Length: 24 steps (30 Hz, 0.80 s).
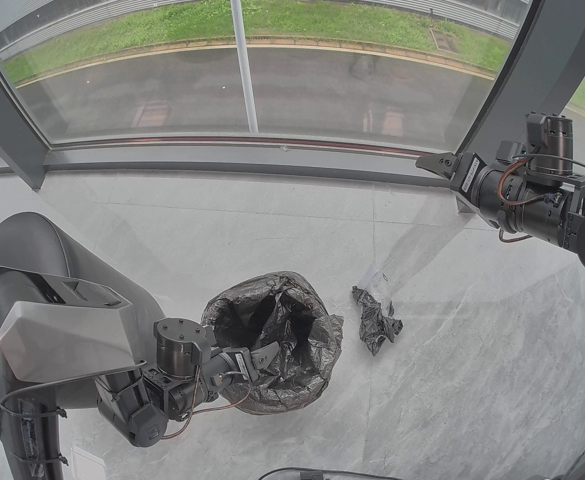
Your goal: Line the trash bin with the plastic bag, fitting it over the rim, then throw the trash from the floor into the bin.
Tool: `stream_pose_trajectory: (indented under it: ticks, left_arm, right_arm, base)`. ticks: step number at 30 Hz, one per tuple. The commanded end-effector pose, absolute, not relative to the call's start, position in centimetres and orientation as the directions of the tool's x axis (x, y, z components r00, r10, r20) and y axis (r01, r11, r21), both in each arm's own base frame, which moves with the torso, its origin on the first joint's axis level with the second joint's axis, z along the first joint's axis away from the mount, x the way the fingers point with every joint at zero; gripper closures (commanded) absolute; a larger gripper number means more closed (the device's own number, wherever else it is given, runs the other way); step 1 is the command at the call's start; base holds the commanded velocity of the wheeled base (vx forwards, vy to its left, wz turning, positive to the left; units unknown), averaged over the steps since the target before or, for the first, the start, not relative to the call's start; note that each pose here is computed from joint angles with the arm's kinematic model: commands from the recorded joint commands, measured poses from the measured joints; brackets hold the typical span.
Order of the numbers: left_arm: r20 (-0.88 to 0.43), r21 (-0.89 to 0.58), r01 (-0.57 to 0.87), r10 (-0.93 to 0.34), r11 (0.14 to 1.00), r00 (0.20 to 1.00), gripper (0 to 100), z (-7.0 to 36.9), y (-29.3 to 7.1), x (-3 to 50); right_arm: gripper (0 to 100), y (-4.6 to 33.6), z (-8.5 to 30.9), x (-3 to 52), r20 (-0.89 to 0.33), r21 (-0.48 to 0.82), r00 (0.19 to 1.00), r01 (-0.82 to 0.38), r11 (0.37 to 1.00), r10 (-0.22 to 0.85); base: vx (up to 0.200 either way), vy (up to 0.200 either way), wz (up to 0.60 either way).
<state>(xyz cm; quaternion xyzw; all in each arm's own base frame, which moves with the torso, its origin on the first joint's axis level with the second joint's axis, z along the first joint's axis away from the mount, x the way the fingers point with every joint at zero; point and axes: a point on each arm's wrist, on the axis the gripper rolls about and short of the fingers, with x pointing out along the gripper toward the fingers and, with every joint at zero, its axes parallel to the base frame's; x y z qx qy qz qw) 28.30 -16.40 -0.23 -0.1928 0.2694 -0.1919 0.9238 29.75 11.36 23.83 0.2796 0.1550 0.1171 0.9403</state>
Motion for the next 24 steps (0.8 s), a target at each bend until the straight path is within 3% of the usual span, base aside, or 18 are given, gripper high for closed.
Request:
stream_pose_trajectory:
  ticks: [1, 10, 24]
  left_arm:
    - [-0.371, -0.476, 0.291, -0.49, 0.83, 0.789, 0, 2.3, -16.6, 27.0]
    - [-0.213, -0.514, 0.395, -0.559, 0.762, 0.801, 0, 7.0, -18.4, 26.8]
    - [-0.23, -0.495, 0.304, -0.46, 0.814, 0.858, 0, 5.6, -17.9, 33.8]
  right_arm:
    - [0, 11.4, 23.8, 29.8, -0.226, 0.561, 0.924, -0.134, 0.817, 0.307]
    - [0, 11.4, 23.7, 29.8, -0.229, 0.56, 0.924, -0.131, 0.818, 0.306]
    - [0, 11.5, 23.5, 30.0, -0.237, 0.558, 0.922, -0.129, 0.82, 0.306]
  base:
    - [0.0, 0.0, 0.0]
    - [0.0, 0.0, 0.0]
    - [0.0, 0.0, 0.0]
